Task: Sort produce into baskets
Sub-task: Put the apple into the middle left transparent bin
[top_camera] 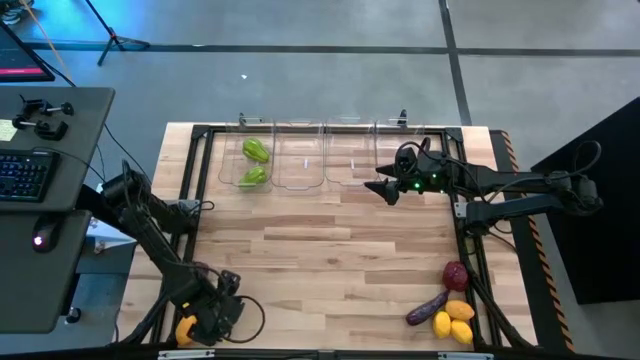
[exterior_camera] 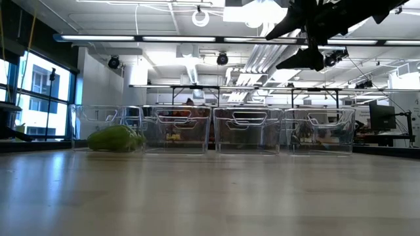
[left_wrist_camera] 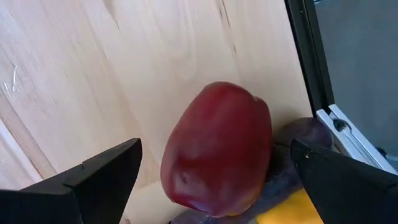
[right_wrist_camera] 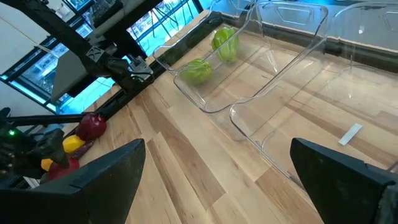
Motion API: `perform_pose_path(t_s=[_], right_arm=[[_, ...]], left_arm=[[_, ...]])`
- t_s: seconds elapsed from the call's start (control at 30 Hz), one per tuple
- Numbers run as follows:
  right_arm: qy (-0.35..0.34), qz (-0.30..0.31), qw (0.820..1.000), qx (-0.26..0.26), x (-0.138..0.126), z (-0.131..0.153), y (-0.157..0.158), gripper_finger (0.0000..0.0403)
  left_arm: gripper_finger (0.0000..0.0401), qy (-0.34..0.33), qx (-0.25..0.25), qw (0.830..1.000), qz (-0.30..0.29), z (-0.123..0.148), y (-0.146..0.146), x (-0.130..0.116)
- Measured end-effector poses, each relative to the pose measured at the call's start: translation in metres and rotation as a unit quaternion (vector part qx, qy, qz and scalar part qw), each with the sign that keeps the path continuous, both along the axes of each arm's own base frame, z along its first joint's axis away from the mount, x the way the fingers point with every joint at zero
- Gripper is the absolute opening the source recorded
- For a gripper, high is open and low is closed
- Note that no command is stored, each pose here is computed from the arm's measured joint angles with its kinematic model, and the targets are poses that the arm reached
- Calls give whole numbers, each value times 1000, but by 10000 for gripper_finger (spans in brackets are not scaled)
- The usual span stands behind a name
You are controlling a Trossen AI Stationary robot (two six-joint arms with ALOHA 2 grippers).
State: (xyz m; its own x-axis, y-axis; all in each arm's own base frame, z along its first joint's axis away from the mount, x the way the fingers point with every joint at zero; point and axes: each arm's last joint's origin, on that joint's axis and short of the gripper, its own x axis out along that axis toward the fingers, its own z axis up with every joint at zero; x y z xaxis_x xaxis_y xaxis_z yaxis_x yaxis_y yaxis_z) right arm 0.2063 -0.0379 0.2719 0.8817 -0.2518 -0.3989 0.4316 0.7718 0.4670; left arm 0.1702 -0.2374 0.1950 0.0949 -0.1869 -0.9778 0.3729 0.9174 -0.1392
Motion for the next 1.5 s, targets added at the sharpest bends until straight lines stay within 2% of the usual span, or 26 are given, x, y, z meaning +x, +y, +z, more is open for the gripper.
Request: perform_pose_path(t_s=[0.33,0.7,0.8,0.87,0.97,1.03,1.1,1.2,1.27,1.33,1.4,1.5], right_arm=[[3,0,1000,-1,0,-1,0,392],[3,0,1000,-1,0,-1,0,392],[3,0,1000,-1,0,-1,0,392],[3,0,1000,-1,0,-1,0,392],[2,-1,1000,0,0,0,0,392],[-11,-3,1000,5,1,2,0,392],[-28,-1,1000,4,2,5,1,392],[-45,3,999,-11,4,8,2,392],[-52,-6,998,-21,4,10,1,392],[-52,-33,998,-30,3,10,-1,392],[-54,-73,995,-32,3,11,-3,392],[-59,-120,991,-29,2,11,-5,392]], left_arm=[[399,20,31,999,-25,-21,-8,1],[398,49,65,997,-15,-47,-10,6],[381,51,66,997,-9,-48,-8,9],[356,50,64,997,-5,-47,-7,11],[302,54,66,996,9,-40,0,13],[271,62,69,995,43,-29,9,12],[271,56,65,994,69,-11,21,11],[271,-1,69,991,112,23,46,9],[271,-72,84,983,149,46,69,10],[271,-158,118,961,193,66,95,15],[272,-237,157,925,251,82,123,21],[279,-302,203,867,341,98,168,38]])
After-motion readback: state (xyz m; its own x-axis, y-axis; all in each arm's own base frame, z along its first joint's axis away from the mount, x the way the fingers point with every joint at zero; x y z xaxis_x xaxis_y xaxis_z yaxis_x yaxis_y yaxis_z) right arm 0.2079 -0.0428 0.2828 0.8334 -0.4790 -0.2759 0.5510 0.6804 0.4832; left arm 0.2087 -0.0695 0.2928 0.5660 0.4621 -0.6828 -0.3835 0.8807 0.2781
